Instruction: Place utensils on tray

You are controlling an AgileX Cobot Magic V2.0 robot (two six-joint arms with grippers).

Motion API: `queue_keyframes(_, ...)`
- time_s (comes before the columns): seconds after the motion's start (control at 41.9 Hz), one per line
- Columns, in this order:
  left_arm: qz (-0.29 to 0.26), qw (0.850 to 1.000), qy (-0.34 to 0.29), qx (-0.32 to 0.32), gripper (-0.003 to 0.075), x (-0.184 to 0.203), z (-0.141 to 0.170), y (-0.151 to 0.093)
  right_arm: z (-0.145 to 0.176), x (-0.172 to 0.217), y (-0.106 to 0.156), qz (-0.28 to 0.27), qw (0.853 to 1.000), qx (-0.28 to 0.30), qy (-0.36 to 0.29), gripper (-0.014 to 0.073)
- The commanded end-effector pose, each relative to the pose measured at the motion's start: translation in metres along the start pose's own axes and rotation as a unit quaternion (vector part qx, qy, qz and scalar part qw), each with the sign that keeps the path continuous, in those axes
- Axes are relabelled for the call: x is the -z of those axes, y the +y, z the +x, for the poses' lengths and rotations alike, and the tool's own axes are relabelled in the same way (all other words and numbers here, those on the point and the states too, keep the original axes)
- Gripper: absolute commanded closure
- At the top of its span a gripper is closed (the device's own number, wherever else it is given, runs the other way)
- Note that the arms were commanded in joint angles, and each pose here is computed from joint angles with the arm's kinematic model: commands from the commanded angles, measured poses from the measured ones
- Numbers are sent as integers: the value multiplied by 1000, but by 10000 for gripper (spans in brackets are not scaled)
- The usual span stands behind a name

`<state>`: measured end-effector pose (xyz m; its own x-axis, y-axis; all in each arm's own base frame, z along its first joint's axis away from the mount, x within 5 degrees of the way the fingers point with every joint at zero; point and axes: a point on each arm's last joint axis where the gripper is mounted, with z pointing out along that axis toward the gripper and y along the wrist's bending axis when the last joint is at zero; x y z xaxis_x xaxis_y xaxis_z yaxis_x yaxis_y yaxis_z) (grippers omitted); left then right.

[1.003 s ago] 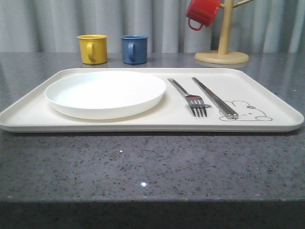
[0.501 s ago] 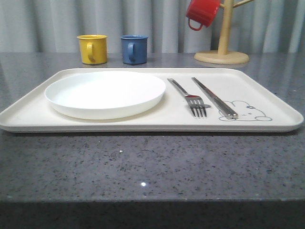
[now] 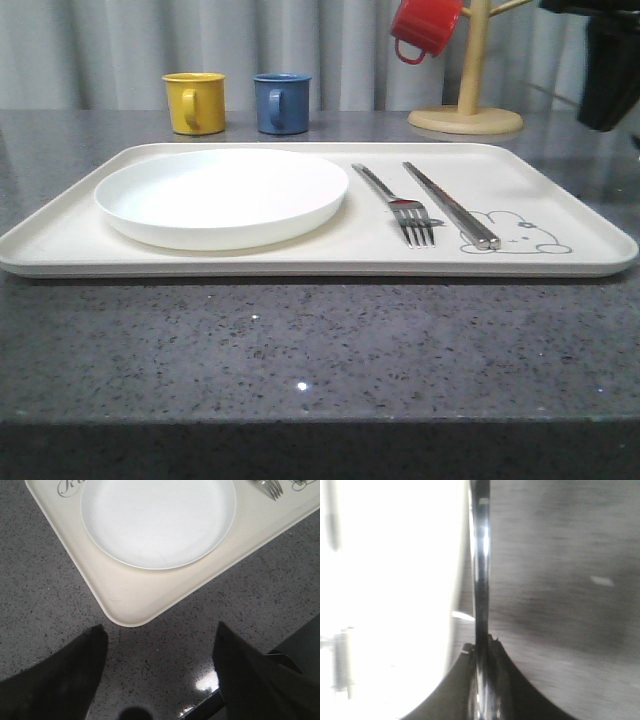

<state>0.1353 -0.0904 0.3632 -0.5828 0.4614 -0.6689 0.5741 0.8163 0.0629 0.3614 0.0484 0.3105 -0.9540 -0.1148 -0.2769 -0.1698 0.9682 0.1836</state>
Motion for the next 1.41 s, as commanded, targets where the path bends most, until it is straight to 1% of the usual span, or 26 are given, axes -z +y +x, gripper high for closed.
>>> queue_keyframes(0.0, 1, 999, -43, 1, 279, 8, -10, 0, 4, 10, 25, -18, 1000, -13, 15, 601)
queue_keyframes(0.096, 1, 999, -43, 1, 279, 8, -10, 0, -1, -4, 37, -23, 999, -35, 16, 601)
queue_keyframes(0.287, 1, 999, -43, 1, 279, 8, -10, 0, -6, -30, 45, -29, 998, -40, 35, 592)
queue_keyframes(0.334, 1, 999, -43, 1, 279, 8, -10, 0, -7, -34, 45, -28, 998, -40, 38, 564)
queue_keyframes(0.43, 1, 999, -43, 1, 279, 8, -10, 0, -8, -35, 44, -26, 998, -40, 37, 438)
queue_keyframes(0.478, 1, 999, -43, 1, 279, 8, -10, 0, -8, -34, 45, -26, 998, -39, 31, 358)
queue_keyframes(0.549, 1, 999, -43, 1, 279, 8, -10, 0, -9, -30, 45, -26, 999, -34, 17, 274)
queue_keyframes(0.597, 1, 999, -43, 1, 279, 8, -10, 0, -9, -26, 46, -27, 999, -21, 6, 252)
queue_keyframes(0.693, 1, 999, -43, 1, 279, 8, -10, 0, -8, -10, 48, -28, 999, 1, -18, 252)
queue_keyframes(0.812, 1, 999, -43, 1, 279, 8, -10, 0, 1, 25, 54, -30, 997, 46, -60, 252)
queue_keyframes(0.907, 1, 999, -43, 1, 279, 8, -10, 0, 15, 58, 66, -24, 990, 99, -97, 258)
queue_keyframes(1.003, 1, 999, -43, 1, 279, 8, -10, 0, 36, 89, 76, -16, 982, 134, -134, 258)
queue_keyframes(1.099, 1, 999, -43, 1, 279, 8, -10, 0, 60, 114, 79, -12, 975, 146, -168, 258)
queue_keyframes(1.194, 1, 999, -43, 1, 279, 8, -10, 0, 88, 135, 76, -8, 969, 150, -196, 258)
queue_keyframes(1.385, 1, 999, -43, 1, 279, 8, -10, 0, 142, 157, 69, -1, 960, 156, -233, 258)
